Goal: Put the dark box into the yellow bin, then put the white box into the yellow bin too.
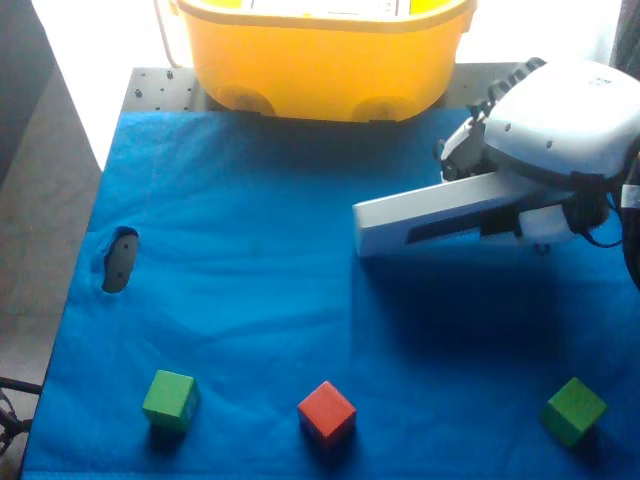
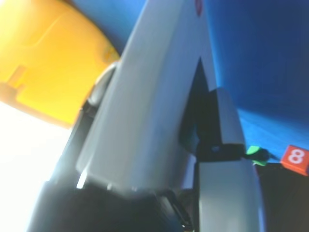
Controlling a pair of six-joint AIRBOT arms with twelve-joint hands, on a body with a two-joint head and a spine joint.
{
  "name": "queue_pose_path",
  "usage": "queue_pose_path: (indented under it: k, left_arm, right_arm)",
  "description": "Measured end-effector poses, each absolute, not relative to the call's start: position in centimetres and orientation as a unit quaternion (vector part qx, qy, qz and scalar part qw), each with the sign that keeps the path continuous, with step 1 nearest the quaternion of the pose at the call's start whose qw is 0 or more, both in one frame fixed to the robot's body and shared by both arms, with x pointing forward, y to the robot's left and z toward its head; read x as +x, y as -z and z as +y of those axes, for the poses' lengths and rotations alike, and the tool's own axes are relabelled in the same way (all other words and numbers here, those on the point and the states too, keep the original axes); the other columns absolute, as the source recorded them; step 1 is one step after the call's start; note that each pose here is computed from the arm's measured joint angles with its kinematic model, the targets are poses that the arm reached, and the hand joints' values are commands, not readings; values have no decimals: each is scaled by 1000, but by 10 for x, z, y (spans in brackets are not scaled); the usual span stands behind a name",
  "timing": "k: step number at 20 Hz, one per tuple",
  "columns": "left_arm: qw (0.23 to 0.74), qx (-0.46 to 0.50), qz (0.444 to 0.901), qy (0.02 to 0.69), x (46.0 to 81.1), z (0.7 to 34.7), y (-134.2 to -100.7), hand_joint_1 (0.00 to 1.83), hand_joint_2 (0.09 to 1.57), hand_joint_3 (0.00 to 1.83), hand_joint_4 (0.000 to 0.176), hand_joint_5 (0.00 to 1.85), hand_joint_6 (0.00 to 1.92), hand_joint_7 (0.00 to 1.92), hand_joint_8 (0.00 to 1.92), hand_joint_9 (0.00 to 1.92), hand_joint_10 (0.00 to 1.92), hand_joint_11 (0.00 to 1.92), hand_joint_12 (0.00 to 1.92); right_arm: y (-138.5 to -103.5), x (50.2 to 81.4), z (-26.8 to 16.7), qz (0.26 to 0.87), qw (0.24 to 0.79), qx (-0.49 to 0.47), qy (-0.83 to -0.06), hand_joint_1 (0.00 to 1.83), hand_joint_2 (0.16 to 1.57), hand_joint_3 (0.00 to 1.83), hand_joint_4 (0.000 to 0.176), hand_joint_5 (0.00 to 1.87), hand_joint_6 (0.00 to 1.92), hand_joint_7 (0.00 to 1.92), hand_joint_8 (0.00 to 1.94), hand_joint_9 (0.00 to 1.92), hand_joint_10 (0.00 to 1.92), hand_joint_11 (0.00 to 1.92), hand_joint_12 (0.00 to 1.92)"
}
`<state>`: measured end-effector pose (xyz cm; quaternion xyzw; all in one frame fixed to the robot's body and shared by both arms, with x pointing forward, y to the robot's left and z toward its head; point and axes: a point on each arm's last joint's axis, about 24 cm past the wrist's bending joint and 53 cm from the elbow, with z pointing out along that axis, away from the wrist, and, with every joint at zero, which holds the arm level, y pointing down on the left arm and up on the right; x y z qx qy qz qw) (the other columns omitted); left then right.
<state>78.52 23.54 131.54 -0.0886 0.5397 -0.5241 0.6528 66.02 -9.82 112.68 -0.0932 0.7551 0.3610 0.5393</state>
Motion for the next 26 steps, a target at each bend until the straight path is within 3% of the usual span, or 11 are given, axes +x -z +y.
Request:
queue_pose_path:
  k: [1,2,3,4,7,12,13,16,18,24,26]
  left_arm:
    - [652,-90,545,520,786,237,-1312,609,1175,0,151,314,32,305,7,248,18,0,1049]
    - [650,-92,547,518,787,238,-1309,892,884,0,134,190,13,129,4,70,3,0,347]
    - [650,-96,548,517,787,240,-1306,869,835,0,115,122,5,40,2,13,0,0,69]
    - [650,-98,550,515,787,241,-1304,849,783,0,158,82,2,7,0,2,0,0,13]
    - [653,-98,551,511,788,242,-1304,931,775,0,176,147,2,63,1,6,0,27,13]
    - [650,-96,558,507,788,240,-1297,907,767,0,77,137,9,33,2,15,2,36,17]
    - [650,-99,557,507,787,242,-1295,898,763,0,75,152,13,56,10,39,11,36,17]
    - [647,-102,572,493,788,246,-1279,900,760,0,140,150,8,68,10,20,0,0,0]
    - [646,-106,573,493,789,248,-1278,900,763,0,172,152,7,72,9,25,4,0,0]
    - [645,-106,575,492,788,248,-1274,879,751,0,176,156,7,92,9,32,7,3,1]
    - [644,-105,577,491,788,247,-1272,862,753,0,176,120,0,93,7,32,5,1,1]
  right_arm:
    - [-1132,660,-96,751,542,-93,-365,1267,1109,1,0,940,795,1093,1056,1161,1211,1002,1673]
    - [-1142,661,-93,741,551,-93,-372,1270,1109,1,0,939,789,1085,1072,1142,1207,979,1669]
    - [-1154,664,-91,729,561,-90,-380,1272,1104,0,0,949,770,1096,1050,1153,1185,990,1664]
    - [-1160,665,-90,724,567,-89,-384,1277,1092,0,0,969,753,1126,986,1159,1086,983,1594]
    - [-1182,668,-87,702,585,-86,-397,1279,1086,1,0,970,758,1146,940,1182,991,987,1529]
    - [-1225,673,-79,663,617,-95,-413,1281,1074,0,0,970,783,1197,833,1235,872,1021,1479]
    - [-1232,673,-78,657,621,-97,-416,1280,1074,0,0,976,769,1189,857,1256,880,1063,1471]
    - [-1252,673,-71,639,634,-110,-421,1172,1083,1,0,1043,856,1288,428,1215,919,1035,1481]
    - [-1273,672,-68,619,649,-117,-427,1169,1085,0,0,1042,865,1325,413,1208,1053,1058,1575]
    - [-1316,683,-74,581,685,-118,-424,1169,1098,0,0,1013,913,1272,611,1214,1189,1097,1610]
    - [-1327,684,-74,568,701,-127,-411,1273,1087,0,0,934,855,1177,855,1213,957,1055,1471]
